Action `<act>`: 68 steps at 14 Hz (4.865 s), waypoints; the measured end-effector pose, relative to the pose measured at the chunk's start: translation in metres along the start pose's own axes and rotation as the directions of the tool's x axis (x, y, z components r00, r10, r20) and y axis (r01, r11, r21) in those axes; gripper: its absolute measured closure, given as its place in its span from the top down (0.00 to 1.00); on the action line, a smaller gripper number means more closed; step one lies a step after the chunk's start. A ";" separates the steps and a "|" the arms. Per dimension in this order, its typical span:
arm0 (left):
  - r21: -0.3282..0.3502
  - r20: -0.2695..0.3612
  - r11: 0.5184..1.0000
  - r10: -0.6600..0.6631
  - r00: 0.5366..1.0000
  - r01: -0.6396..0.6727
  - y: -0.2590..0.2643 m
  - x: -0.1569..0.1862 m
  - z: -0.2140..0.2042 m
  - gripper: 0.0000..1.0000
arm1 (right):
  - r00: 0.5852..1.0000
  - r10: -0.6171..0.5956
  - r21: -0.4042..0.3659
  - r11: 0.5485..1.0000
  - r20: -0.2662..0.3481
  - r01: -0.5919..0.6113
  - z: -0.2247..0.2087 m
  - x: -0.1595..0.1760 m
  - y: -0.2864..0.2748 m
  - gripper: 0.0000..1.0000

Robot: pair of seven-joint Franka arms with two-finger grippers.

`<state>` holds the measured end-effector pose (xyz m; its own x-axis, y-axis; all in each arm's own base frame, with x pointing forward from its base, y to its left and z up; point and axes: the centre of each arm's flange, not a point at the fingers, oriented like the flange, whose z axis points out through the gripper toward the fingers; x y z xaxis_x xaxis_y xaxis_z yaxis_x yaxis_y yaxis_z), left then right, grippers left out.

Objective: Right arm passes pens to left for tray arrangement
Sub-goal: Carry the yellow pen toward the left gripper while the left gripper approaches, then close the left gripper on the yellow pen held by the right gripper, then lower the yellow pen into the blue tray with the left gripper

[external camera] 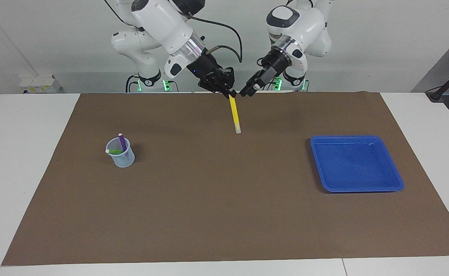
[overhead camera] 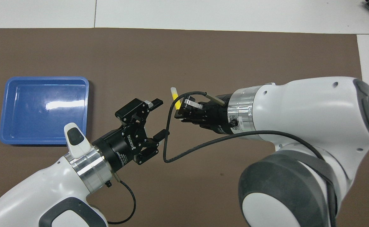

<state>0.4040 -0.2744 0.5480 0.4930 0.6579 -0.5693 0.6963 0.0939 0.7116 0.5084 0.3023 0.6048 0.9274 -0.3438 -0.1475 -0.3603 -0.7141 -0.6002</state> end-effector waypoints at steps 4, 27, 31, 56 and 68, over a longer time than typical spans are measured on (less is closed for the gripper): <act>0.026 -0.011 0.999 -0.018 1.000 0.018 -0.008 0.007 0.015 0.99 | 1.000 0.004 -0.020 1.000 0.029 -0.003 0.001 -0.003 0.003 0.18; 0.184 0.182 0.983 -0.047 0.982 0.012 0.025 0.045 0.020 0.90 | 0.976 -0.088 -0.065 0.993 0.198 0.103 -0.002 -0.034 0.007 0.18; 0.189 0.179 0.982 -0.029 0.984 -0.006 0.025 0.044 0.019 0.70 | 0.976 -0.087 -0.067 0.993 0.199 0.102 -0.001 -0.034 0.007 0.18; 0.255 0.173 0.967 -0.032 0.984 -0.013 -0.013 0.034 0.026 0.30 | 0.976 -0.087 -0.068 0.992 0.201 0.102 -0.001 -0.034 0.008 0.18; 0.257 0.166 0.966 -0.027 0.986 -0.017 -0.016 0.031 0.027 0.18 | 0.977 -0.083 -0.066 0.993 0.197 0.097 -0.002 -0.032 0.009 0.18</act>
<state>0.4217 -0.2756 0.5081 0.5539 0.5220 -0.6486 0.7984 -0.1123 0.5915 0.4753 0.3060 0.6059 0.9556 -0.1565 -0.2495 -0.2741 -0.7827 -0.5588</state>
